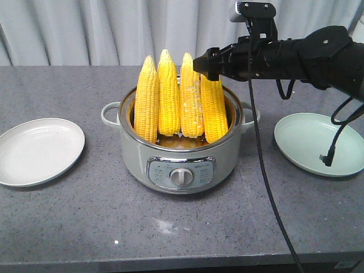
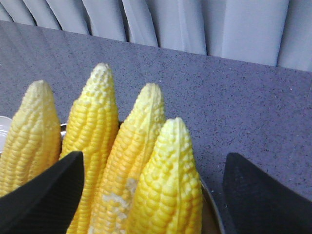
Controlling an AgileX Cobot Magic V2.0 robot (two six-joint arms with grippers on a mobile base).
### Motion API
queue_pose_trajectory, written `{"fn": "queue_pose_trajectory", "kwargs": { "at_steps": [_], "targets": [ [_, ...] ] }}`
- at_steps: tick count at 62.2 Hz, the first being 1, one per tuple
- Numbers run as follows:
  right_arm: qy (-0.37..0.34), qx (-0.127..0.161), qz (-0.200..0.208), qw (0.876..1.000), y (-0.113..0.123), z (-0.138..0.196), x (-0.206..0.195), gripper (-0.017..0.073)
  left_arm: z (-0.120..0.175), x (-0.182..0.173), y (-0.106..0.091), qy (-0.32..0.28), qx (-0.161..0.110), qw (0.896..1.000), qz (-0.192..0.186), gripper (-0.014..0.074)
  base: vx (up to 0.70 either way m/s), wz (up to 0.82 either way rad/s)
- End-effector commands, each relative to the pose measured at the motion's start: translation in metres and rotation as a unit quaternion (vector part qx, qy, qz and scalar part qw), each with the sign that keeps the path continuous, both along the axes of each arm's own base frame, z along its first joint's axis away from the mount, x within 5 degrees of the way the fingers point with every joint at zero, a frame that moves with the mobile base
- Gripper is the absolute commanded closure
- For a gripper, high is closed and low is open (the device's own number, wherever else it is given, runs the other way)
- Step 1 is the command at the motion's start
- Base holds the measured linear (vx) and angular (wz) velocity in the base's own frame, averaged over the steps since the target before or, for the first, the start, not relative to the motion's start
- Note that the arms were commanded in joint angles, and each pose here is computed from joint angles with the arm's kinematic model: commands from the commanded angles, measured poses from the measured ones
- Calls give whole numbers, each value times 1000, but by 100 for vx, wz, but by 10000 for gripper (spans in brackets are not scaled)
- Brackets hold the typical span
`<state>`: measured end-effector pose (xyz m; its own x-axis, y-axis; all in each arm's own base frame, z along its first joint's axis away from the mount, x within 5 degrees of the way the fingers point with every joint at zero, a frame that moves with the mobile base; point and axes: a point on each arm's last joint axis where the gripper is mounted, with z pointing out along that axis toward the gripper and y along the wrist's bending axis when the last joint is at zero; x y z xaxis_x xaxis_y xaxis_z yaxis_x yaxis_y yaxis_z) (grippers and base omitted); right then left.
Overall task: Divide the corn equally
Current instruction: 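Grasp the corn cob tip with the right gripper and lift it out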
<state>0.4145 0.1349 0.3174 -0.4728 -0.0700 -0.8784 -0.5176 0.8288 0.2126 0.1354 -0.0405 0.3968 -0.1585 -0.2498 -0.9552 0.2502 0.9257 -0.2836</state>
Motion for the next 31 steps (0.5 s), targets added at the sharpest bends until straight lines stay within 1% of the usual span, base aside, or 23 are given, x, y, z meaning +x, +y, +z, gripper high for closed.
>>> {"fn": "queue_pose_trajectory", "kwargs": {
  "at_steps": [1, 8, 14, 20, 31],
  "targets": [
    [-44, 20, -18, 999, -3, 30, -4, -7, 18, -2, 0, -49, -17, 999, -3, 176, 0, 0],
    [-38, 20, -15, 999, -2, 27, -2, 7, 18, -2, 0, -49, -17, 999, -3, 176, 0, 0],
    [-36, 19, -13, 999, -2, 26, -2, 62, 18, -2, 0, -49, -17, 999, -3, 176, 0, 0],
    [-34, 18, -10, 999, -1, 25, -2, 169, 18, -2, 0, -49, -17, 999, -3, 176, 0, 0],
    [-26, 12, 5, 1000, 0, 23, -4, 423, 18, -2, 0, -49, -17, 999, -3, 176, 0, 0]
  ]
}}
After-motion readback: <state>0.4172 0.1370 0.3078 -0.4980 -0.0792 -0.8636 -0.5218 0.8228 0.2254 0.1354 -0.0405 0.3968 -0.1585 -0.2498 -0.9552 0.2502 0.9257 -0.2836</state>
